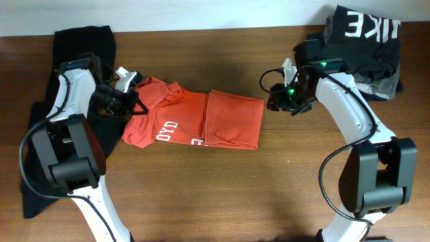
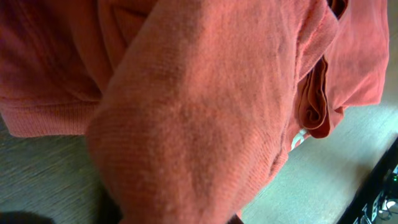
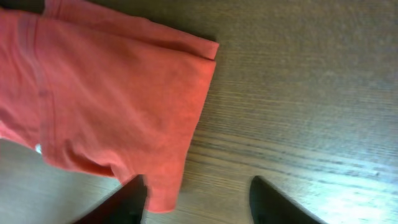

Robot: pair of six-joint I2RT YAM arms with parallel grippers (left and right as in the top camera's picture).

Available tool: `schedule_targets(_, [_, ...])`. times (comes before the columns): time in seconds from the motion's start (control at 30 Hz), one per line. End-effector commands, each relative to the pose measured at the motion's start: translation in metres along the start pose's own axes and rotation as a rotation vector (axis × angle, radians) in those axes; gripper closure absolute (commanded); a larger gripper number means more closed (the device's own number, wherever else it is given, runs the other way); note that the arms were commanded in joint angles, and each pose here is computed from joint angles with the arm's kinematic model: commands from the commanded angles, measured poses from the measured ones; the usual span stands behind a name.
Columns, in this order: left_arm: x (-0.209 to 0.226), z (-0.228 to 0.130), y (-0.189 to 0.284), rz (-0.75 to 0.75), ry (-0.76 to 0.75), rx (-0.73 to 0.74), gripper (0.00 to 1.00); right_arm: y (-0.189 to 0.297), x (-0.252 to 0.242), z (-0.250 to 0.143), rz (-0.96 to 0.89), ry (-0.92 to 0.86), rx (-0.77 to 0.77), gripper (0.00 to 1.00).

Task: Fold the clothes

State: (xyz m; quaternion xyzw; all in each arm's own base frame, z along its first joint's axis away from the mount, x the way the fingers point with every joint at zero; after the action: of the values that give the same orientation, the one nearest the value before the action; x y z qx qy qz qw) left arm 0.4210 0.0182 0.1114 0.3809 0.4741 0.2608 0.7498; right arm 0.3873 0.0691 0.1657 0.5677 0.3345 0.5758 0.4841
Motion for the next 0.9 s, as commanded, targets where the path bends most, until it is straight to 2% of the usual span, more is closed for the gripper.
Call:
schedule_targets(0.0, [-0.007, 0.008, 0.0, -0.022, -0.012, -0.019, 0.99, 0.0, 0.015, -0.001, 0.039, -0.001, 0.003, 0.61])
schedule_targets(0.07, [-0.009, 0.01, -0.002, -0.022, -0.021, -0.017, 0.99, -0.012, 0.02, -0.003, 0.043, -0.017, 0.027, 0.78])
schedule_targets(0.1, [-0.011, 0.011, -0.004, -0.024, -0.028, -0.015, 0.99, -0.024, 0.024, -0.006, 0.043, -0.031, 0.05, 0.89])
schedule_targets(0.13, [-0.012, 0.012, -0.005, -0.024, -0.031, -0.014, 0.99, -0.03, 0.026, -0.007, 0.049, -0.036, 0.062, 0.95])
schedule_targets(0.33, [-0.014, 0.016, -0.002, -0.02, -0.041, -0.02, 0.99, -0.058, 0.034, -0.011, 0.106, -0.047, 0.13, 0.96])
schedule_targets(0.87, [-0.034, 0.038, 0.026, 0.003, -0.086, -0.043, 0.99, -0.122, 0.007, -0.028, 0.036, -0.077, 0.302, 0.96])
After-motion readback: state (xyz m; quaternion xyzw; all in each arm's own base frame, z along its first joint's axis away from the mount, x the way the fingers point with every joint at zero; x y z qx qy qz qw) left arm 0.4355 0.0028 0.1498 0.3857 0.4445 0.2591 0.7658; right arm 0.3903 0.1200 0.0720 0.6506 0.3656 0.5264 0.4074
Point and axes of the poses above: each gripper's point midway between its finger pads, its own y axis back along the fingers, its own x axis along the line the jaws close on, z = x × y, the point moved 7 cm from there along y, back along the fingers, and after that the axes turned 8 degrees about -y, right-handed, at the moved point
